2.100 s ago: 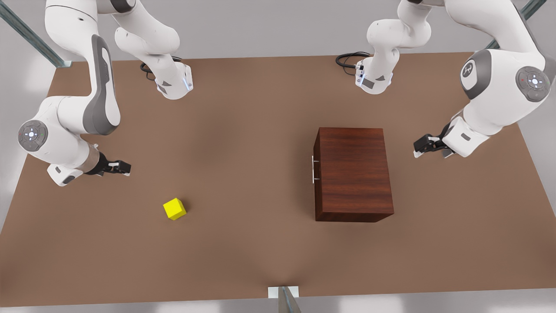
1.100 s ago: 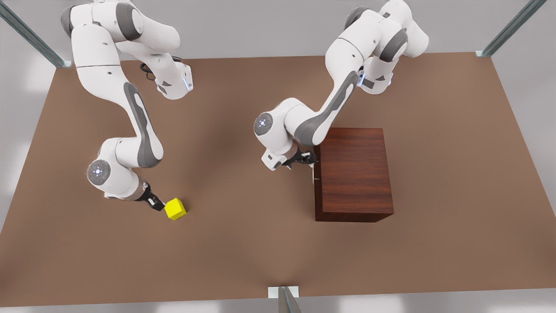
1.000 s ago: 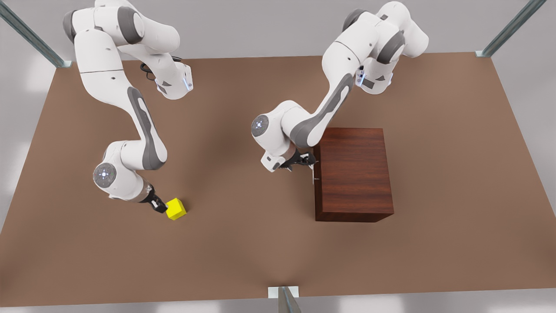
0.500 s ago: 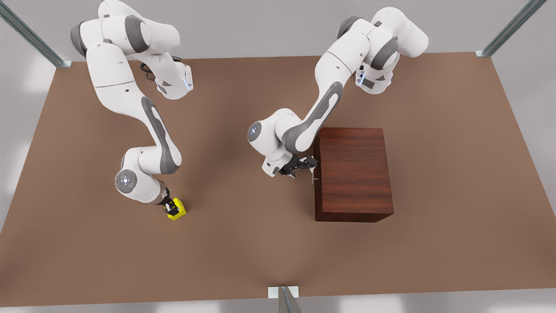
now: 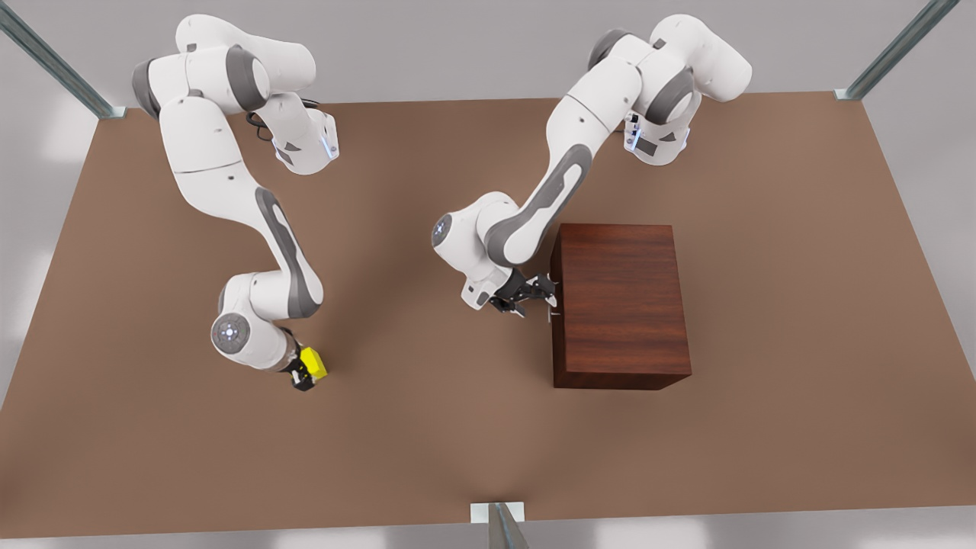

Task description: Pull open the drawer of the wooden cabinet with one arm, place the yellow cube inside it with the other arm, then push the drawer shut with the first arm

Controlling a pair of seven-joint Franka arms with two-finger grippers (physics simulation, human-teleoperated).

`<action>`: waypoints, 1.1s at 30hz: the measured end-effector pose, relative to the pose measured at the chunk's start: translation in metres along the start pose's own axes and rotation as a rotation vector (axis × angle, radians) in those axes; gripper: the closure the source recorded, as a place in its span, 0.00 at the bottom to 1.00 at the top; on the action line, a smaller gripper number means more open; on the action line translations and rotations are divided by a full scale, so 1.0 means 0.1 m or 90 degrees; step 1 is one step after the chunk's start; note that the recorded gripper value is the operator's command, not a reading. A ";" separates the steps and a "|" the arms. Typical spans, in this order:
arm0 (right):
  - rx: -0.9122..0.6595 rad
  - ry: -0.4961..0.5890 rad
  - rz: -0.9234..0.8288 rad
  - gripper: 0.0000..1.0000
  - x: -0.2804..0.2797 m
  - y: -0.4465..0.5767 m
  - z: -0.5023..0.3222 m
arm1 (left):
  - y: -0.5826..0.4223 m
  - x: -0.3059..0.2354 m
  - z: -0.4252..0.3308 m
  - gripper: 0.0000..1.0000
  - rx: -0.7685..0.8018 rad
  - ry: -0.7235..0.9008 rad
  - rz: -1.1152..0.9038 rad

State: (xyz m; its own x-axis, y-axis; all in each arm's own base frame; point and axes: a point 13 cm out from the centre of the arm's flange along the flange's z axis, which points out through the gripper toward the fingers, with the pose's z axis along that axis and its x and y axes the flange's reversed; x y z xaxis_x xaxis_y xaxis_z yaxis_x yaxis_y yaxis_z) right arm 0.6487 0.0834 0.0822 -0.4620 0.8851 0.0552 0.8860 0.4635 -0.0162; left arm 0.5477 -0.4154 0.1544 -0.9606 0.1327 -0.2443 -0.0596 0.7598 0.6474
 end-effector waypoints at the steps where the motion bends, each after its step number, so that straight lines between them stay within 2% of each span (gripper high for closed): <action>1: 0.003 -0.002 0.001 0.00 -0.02 -0.02 0.02 | -0.01 0.01 0.02 0.00 -0.002 0.000 -0.001; 18: 0.015 -0.010 0.017 0.00 -0.01 -0.04 0.31 | -0.37 -0.03 -0.32 0.00 0.107 0.003 -0.084; 20: 0.009 -0.012 0.020 0.10 -0.02 -0.02 0.29 | -0.39 -0.04 -0.35 0.00 0.114 0.001 -0.092; 24: 0.002 -0.014 0.027 0.23 -0.03 0.01 0.28 | -0.43 -0.05 -0.41 0.00 0.127 -0.003 -0.107; 26: 0.000 -0.015 0.030 0.21 -0.04 0.01 0.27 | -0.45 -0.05 -0.44 0.00 0.131 -0.007 -0.114; 28: -0.002 -0.015 0.033 0.26 -0.05 0.01 0.26 | -0.51 -0.03 -0.53 0.00 0.139 -0.011 -0.118; 33: -0.016 -0.020 0.045 0.26 -0.16 0.04 0.11 | -0.64 0.12 -0.67 0.00 0.149 -0.011 -0.120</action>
State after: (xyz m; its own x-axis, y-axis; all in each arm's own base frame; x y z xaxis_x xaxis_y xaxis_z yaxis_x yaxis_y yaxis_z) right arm 0.6590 0.0709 0.0708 -0.3984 0.9169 0.0234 0.9172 0.3984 0.0055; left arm 0.5224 -0.5049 0.1585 -0.9334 -0.0157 -0.3584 -0.1711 0.8976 0.4063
